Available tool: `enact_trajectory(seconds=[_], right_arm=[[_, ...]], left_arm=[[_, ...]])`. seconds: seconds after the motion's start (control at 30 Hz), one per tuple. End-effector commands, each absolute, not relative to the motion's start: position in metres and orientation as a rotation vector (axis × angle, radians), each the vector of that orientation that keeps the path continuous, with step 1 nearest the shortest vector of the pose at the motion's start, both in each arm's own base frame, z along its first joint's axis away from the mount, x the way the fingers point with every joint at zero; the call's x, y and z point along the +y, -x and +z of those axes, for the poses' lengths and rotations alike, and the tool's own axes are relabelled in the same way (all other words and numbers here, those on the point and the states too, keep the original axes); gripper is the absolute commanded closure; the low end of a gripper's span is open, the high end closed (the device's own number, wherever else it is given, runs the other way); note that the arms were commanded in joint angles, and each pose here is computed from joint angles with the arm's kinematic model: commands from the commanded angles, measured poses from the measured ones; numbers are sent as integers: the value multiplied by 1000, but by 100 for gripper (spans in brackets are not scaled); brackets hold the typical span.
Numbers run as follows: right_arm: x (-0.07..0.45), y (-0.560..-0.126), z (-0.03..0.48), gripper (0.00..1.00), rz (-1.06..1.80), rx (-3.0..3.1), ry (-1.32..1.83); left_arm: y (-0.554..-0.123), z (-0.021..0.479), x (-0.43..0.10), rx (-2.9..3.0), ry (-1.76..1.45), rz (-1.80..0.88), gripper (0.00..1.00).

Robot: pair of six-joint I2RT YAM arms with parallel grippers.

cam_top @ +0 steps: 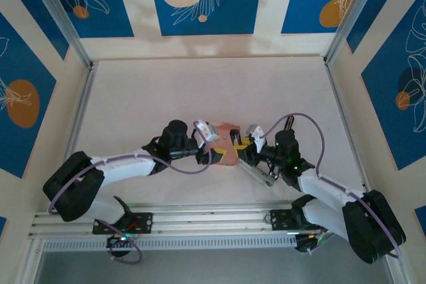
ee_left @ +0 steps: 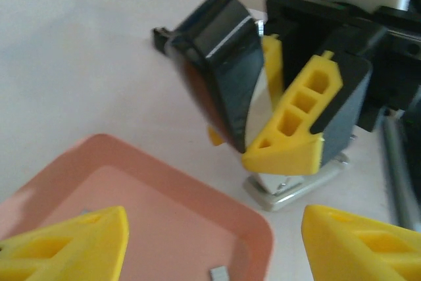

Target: Load the staples into the stapler

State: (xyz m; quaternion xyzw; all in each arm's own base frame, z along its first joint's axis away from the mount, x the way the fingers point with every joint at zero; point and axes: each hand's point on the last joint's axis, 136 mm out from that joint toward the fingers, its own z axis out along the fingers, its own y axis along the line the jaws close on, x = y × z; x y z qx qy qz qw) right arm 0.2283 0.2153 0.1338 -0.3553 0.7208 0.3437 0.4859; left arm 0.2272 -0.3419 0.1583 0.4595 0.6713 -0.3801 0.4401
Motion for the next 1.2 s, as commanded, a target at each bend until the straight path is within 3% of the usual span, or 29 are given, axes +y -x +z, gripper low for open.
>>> enact_trajectory(seconds=[0.0,0.33,0.57,0.97,1.17], right_arm=[[225,-213,151,89,850,1595,981],[237,-176,150,89,928,1512,1160],[246,-157,149,89,977,1483,1234],[257,-152,153,89,986,1459,1280],[264,-152,157,89,998,1451,1293]], left_arm=[[-207,184,-346,1506,-1264,-1030,33],[-182,202,-349,1356,-1370,-1134,45],[-175,210,-351,1310,-1393,-1191,46],[-161,212,-354,1272,-1412,-1309,57],[-158,207,-351,1283,-1430,-1297,68]])
